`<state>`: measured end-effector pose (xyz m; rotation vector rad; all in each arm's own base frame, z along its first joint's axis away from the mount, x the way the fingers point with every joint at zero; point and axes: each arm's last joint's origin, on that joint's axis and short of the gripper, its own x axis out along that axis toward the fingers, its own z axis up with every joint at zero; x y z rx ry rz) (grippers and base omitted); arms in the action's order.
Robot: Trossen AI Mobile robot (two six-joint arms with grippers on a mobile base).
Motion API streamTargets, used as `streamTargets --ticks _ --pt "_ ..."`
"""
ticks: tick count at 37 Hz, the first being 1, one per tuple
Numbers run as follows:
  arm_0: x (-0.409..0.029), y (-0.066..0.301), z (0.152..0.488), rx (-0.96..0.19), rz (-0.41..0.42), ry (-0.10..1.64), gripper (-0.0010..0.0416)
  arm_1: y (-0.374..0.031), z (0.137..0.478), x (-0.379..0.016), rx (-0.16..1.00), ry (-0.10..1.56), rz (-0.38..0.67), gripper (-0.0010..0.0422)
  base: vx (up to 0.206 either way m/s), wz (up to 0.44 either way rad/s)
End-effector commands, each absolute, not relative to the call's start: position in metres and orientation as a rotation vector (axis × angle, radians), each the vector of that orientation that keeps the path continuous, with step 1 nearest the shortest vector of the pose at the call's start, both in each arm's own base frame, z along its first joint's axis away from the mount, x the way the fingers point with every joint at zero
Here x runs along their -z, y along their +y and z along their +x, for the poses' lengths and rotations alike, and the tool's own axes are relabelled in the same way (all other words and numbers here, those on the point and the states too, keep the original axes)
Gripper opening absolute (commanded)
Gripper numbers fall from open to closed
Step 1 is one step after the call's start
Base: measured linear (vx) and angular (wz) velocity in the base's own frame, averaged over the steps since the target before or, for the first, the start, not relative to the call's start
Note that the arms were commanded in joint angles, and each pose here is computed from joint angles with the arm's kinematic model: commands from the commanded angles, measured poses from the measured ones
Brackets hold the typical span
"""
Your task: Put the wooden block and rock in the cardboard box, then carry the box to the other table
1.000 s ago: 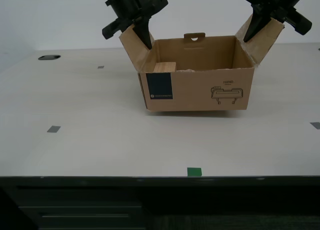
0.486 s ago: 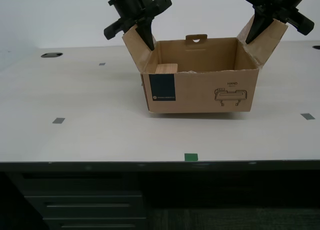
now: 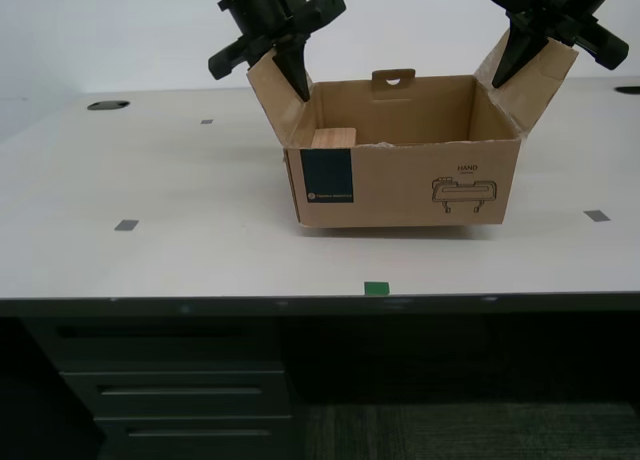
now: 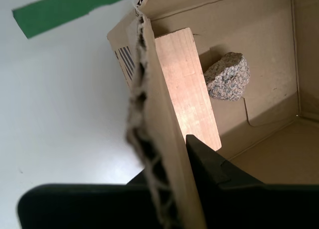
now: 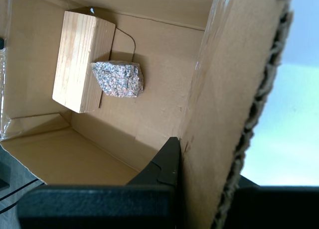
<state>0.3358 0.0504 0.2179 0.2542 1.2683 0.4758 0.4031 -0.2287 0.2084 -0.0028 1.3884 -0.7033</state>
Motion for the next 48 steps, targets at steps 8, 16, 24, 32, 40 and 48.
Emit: streamTargets --ticks 8,16,24,32,40,48 --pt "-0.218 0.052 0.336 -0.492 0.249 1.261 -0.0001 -0.23 0.4 -0.214 0.719 1.389 -0.011 -0.0001 -0.073 0.053" --pt "-0.219 0.053 0.336 -0.496 0.246 1.259 -0.0001 -0.229 0.398 -0.219 0.72 1.383 -0.012 -0.0001 -0.072 0.152" --pt "-0.219 0.054 0.335 -0.499 0.245 1.263 -0.0001 -0.231 0.396 -0.221 0.726 1.386 -0.006 -0.0001 -0.07 0.202" --pt "-0.219 0.054 0.335 -0.499 0.245 1.262 -0.0001 -0.232 0.395 -0.221 0.735 1.382 0.003 -0.0001 -0.065 0.208" --pt "-0.218 0.054 0.334 -0.495 0.249 1.278 -0.0001 -0.232 0.394 -0.223 0.755 1.367 0.025 -0.0001 -0.06 0.224" --pt "-0.218 0.054 0.333 -0.483 0.265 1.292 -0.0001 -0.231 0.392 -0.224 0.771 1.379 0.047 -0.0001 -0.061 0.237"
